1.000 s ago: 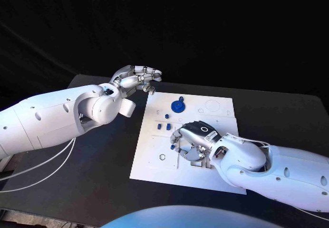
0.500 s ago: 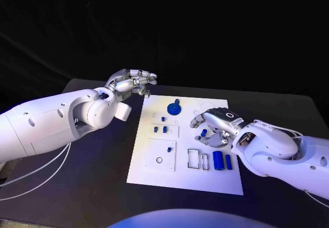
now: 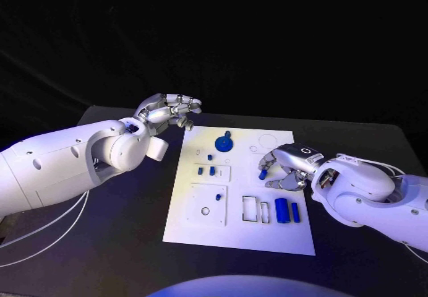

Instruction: Assemble the parts on the task board

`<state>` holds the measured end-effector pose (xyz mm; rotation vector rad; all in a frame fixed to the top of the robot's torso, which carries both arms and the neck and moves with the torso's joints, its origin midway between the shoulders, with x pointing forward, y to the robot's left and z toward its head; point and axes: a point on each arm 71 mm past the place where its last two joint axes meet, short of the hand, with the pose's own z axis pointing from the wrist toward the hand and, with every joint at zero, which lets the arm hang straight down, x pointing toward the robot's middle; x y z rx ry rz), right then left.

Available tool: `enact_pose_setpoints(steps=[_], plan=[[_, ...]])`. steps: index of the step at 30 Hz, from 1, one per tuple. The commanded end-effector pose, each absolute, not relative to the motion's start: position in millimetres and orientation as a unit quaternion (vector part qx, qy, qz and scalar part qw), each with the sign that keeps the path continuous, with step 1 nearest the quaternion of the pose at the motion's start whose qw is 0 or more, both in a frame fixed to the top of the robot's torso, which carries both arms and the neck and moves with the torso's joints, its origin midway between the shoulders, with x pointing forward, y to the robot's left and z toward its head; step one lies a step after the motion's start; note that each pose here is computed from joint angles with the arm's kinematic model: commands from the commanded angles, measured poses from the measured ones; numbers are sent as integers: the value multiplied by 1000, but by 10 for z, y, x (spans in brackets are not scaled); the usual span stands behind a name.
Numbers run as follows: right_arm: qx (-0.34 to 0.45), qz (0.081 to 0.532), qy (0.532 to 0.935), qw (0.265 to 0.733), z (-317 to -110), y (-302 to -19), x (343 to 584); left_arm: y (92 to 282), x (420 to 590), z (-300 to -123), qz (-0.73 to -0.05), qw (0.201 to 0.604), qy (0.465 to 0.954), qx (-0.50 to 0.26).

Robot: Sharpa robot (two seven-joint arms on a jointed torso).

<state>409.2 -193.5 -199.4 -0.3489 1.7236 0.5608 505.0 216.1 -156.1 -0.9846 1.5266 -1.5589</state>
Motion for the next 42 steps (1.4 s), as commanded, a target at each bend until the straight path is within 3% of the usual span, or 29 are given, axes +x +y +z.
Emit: enact_pose_setpoints(steps=[1,31,42], plan=[[-157,236,750,597,-2017,-1920,4110,2139,5043,-1555,-613,357,594,-379],[-146,234,733,622,-2019,-1860,4178,2158,5038,-1557,-611,358,595,-381],[-125,249,724,631,-1867,-1840,4120,2178,5048,-1563,-609,359,595,-382]])
